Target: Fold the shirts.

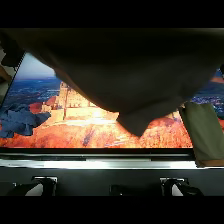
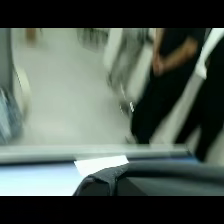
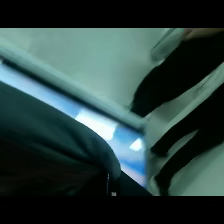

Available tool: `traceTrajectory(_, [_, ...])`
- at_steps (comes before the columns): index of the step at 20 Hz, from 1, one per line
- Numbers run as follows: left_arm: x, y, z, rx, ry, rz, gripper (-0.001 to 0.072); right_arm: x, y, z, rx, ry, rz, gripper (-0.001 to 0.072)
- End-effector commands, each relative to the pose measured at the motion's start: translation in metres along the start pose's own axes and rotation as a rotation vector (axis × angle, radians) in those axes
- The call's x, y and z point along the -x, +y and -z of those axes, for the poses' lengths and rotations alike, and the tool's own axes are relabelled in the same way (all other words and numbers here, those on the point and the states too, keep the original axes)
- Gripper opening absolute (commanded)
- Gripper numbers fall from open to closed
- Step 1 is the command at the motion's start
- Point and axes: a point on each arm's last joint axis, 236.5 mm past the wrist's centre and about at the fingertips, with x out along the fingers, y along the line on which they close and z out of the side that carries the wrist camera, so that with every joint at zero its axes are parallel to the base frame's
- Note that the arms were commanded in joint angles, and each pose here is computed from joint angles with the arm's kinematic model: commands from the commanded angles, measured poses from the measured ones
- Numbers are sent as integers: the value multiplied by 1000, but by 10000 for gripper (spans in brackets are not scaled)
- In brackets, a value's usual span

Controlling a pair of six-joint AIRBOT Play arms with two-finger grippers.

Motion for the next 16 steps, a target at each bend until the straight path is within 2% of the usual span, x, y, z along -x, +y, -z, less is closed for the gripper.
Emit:
traceTrajectory(1, [89, -31, -72, -69, -217, -94, 30, 115, -62, -70, -6, -228, 235, 47])
traceTrajectory(7, [124, -52, -59, -87, -216, -96, 30, 147, -73, -68, 18, -227, 302, 48])
traceTrajectory(11, [84, -19, -1, -28, 25, -123, 31, 114, -67, -56, 18, -166, 260, 48])
traceTrajectory(13, [53, 11, 43, 37, 168, -143, 31, 63, -46, -27, 7, -34, 156, 48])
traceTrajectory(16, [2, 70, 138, 161, 404, -184, 31, -40, 20, 62, 21, 302, -121, 47])
